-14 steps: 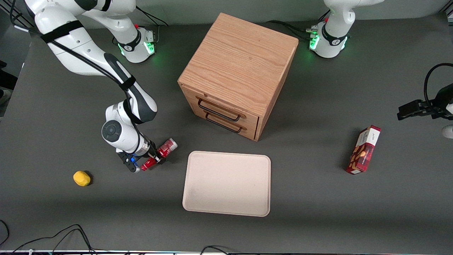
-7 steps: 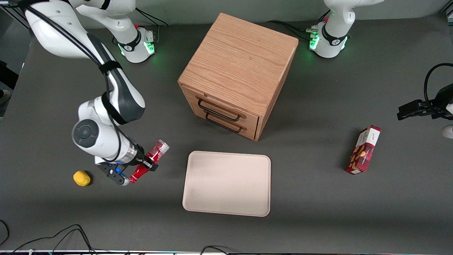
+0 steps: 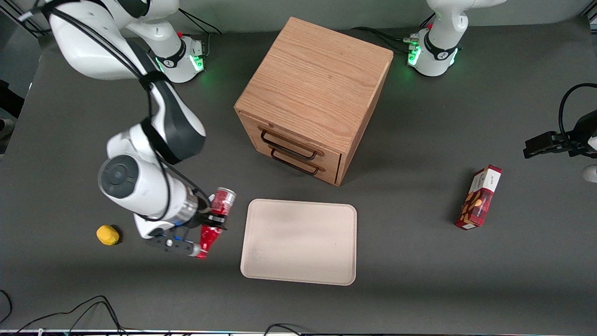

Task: Place coke bottle on tray
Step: 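Lift the bottle and carry it over the cream tray, then lower the bottle onto the tray and open the right gripper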

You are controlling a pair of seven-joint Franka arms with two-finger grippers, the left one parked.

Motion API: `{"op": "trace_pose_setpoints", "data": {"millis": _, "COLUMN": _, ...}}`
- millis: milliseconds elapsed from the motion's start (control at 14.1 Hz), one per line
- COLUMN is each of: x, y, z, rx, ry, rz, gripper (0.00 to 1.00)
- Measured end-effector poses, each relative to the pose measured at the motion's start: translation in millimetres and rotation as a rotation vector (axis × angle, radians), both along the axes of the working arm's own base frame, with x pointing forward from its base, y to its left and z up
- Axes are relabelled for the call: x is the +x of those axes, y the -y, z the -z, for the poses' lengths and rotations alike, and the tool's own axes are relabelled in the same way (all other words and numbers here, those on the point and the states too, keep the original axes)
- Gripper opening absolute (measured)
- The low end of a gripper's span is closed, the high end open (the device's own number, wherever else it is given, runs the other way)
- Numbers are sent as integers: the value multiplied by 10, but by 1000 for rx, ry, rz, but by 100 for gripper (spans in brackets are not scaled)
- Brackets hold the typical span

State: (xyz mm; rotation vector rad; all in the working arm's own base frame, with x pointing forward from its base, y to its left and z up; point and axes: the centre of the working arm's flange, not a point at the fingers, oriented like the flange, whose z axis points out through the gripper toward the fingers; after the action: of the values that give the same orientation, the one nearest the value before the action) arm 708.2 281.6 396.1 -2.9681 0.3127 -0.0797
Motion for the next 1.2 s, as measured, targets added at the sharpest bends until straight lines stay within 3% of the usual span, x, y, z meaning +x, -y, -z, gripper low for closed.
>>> {"op": "trace_pose_setpoints", "data": {"millis": 141, "x": 80, "y": -207, "z": 500, "rx": 33, "ry": 8, "rz": -60, "gripper": 56}}
{"op": "trace_pose_setpoints", "data": {"millis": 495, "x": 61, "y": -397, "z": 1751, "rx": 45, "ry": -51, "rz": -117, "gripper": 56}}
{"op": "trace_pose_setpoints", "data": {"millis": 1202, "x": 62, "y": -438, "z": 2164, "rx": 28, "ry": -21, "rz": -121, "gripper": 59}}
